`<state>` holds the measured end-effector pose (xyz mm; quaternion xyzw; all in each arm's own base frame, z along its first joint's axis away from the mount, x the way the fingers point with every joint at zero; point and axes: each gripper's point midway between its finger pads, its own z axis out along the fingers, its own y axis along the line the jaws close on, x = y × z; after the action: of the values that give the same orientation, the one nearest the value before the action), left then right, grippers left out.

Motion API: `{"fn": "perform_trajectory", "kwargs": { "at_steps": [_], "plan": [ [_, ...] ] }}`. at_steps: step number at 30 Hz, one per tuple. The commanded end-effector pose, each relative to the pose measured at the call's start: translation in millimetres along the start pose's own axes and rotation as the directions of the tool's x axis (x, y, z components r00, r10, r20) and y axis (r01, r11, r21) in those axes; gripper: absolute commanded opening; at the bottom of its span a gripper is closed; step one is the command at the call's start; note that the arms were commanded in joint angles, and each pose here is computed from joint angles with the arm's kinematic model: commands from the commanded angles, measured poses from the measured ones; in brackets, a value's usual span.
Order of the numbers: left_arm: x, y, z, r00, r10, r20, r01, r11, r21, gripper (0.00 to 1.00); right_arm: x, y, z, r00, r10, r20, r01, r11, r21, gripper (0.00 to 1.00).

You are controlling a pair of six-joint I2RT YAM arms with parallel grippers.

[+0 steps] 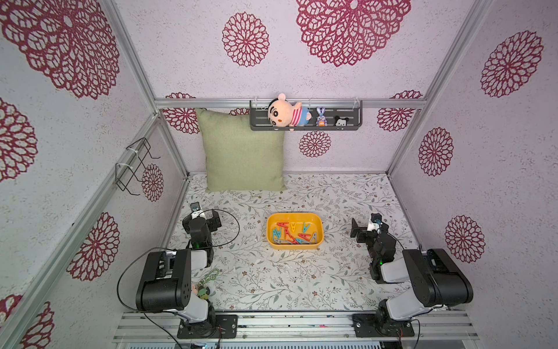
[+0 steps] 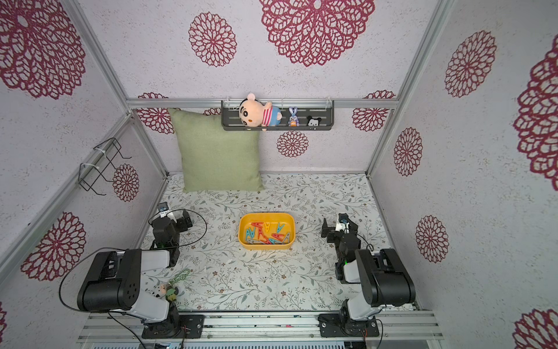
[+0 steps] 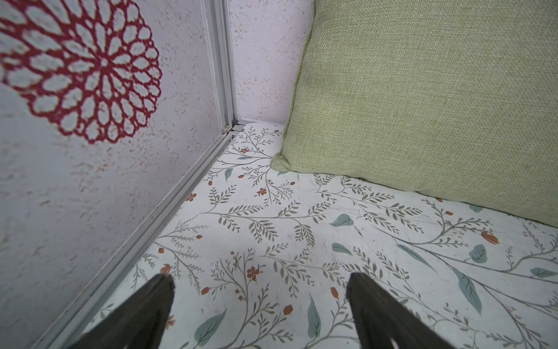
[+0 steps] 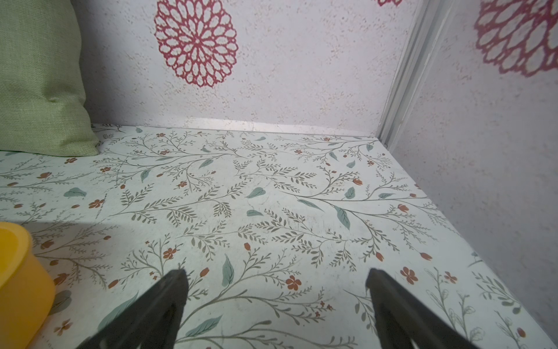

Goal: Take the clothespins out of the storage box
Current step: Move the storage box to the center of the board.

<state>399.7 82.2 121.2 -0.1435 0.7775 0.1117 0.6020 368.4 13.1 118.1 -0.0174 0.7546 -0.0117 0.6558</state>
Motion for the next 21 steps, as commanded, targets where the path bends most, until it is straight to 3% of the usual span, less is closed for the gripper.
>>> {"fn": "perform_trajectory", "kwargs": {
  "at_steps": [1,9,11,13,16,19,21],
  "plan": [
    [-0.8,0.8,-0.4,1.0,-0.004,0.014,0.004,1.0,0.001,0.97,-13.3,-4.1,2.1,0.999,0.011,0.046,-0.012,1.0,0.017,0.99],
    [-4.0,-1.1,-1.5,1.0,-0.005,0.027,0.005,1.0,0.015,0.97,-12.9,-5.2,3.9,0.999,0.016,0.04,-0.017,1.0,0.019,0.99],
    [-16.3,-10.8,-5.8,1.0,0.019,0.01,-0.02,0.997,0.073,0.97,-20.4,-22.6,-0.5,0.998,0.034,0.053,-0.042,0.987,0.158,0.99],
    [-33.7,-13.5,-7.9,0.994,0.057,-0.097,-0.048,0.994,0.093,0.97,-42.1,-27.0,-9.0,0.998,0.029,0.048,-0.039,0.971,0.235,0.99],
    [-57.8,-26.9,-23.3,0.94,0.139,-0.312,-0.07,0.973,0.221,0.97,-69.0,-31.7,-16.8,0.975,0.222,0.018,-0.219,0.941,0.256,0.99],
    [-75.7,-41.6,-51.2,0.879,0.141,-0.455,0.018,0.945,0.328,0.97,-80.9,-19.6,-24.7,0.915,0.403,-0.029,-0.392,0.902,0.181,0.99],
    [-83.1,-56.8,-74.8,0.847,0.158,-0.507,0.081,0.905,0.418,0.97,-86.5,-5.1,-29.1,0.885,0.46,-0.07,-0.453,0.886,0.098,0.99]
  ]
}}
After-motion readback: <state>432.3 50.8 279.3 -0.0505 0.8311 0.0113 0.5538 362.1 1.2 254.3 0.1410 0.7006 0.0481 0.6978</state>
